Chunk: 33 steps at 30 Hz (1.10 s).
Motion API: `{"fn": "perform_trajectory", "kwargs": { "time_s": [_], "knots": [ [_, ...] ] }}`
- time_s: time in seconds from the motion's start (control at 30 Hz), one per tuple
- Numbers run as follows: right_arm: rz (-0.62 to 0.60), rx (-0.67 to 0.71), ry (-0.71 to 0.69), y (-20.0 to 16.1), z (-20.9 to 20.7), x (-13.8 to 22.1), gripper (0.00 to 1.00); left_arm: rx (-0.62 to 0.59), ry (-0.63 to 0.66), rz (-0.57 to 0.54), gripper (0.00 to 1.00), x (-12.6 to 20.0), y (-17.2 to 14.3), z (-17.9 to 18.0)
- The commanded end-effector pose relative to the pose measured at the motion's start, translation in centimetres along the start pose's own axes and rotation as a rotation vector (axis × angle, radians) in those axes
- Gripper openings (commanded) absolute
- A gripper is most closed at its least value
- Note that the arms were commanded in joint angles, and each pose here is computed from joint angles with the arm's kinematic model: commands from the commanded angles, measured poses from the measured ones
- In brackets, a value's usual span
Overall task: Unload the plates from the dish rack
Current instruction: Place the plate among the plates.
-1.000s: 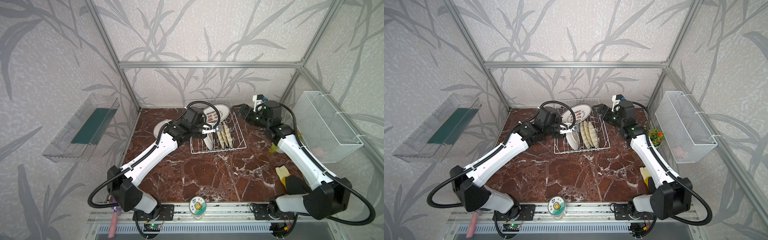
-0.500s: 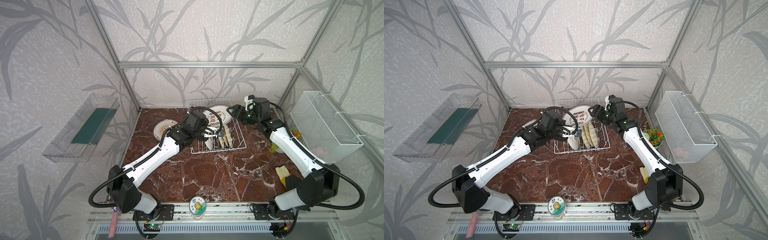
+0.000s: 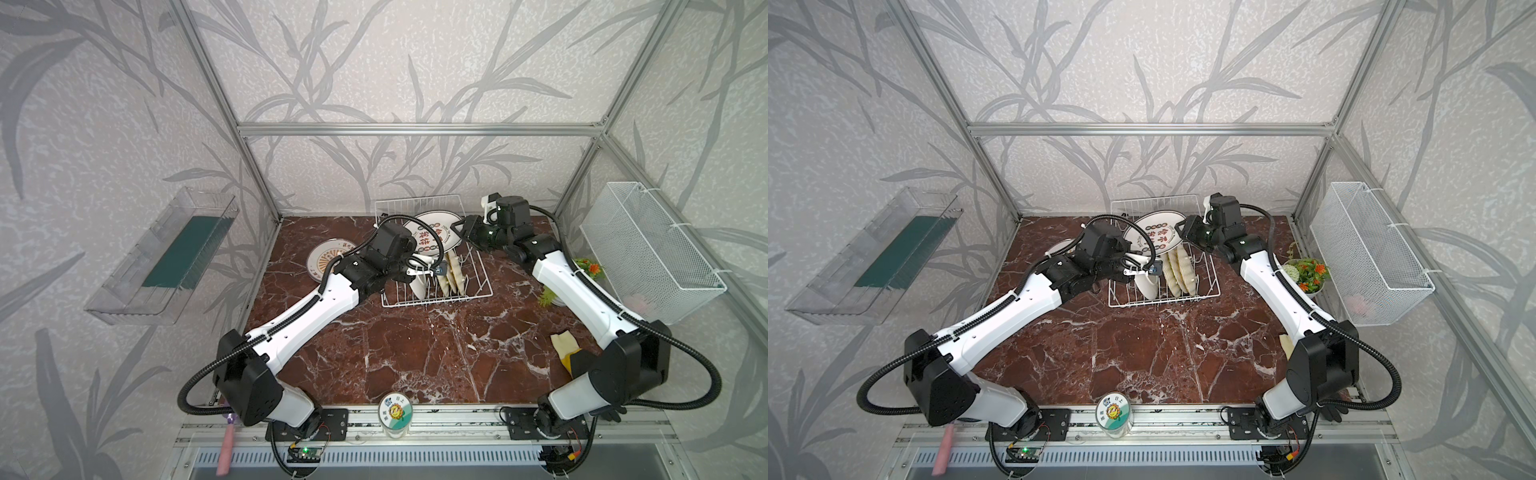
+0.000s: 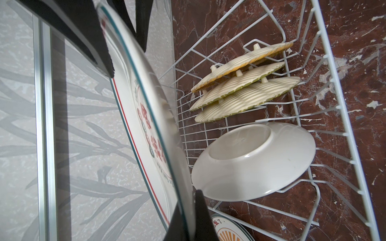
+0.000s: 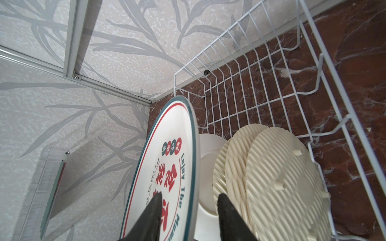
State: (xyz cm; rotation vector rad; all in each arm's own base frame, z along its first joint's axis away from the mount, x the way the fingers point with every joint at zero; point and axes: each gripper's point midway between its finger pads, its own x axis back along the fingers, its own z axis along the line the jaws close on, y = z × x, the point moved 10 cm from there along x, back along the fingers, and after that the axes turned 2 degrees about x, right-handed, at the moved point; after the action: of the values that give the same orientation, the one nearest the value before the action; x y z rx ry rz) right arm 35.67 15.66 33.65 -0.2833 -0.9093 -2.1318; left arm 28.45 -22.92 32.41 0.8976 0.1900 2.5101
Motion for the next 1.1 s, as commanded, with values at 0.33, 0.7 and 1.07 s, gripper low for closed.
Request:
{"fn": "perform_trajectory", "kwargs": {
  "time_s": [0.33, 0.7, 1.07],
  "knots": [
    [0.046, -0.002, 0.008, 0.0, 0.4, -1.0, 0.25, -0.040, 0.059, -0.027, 0.00, 0.9, 0.4, 0.8],
    [0.051, -0.041, 0.045, -0.1, 0.5, -1.4, 0.05, -0.044, 0.074, -0.001, 0.06, 0.3, 0.1, 0.5],
    [-0.066, -0.117, 0.111, 0.8, 0.4, -0.6, 0.00, 0.022, 0.052, 0.028, 0.99, -0.3, -0.4, -0.2]
  ]
}}
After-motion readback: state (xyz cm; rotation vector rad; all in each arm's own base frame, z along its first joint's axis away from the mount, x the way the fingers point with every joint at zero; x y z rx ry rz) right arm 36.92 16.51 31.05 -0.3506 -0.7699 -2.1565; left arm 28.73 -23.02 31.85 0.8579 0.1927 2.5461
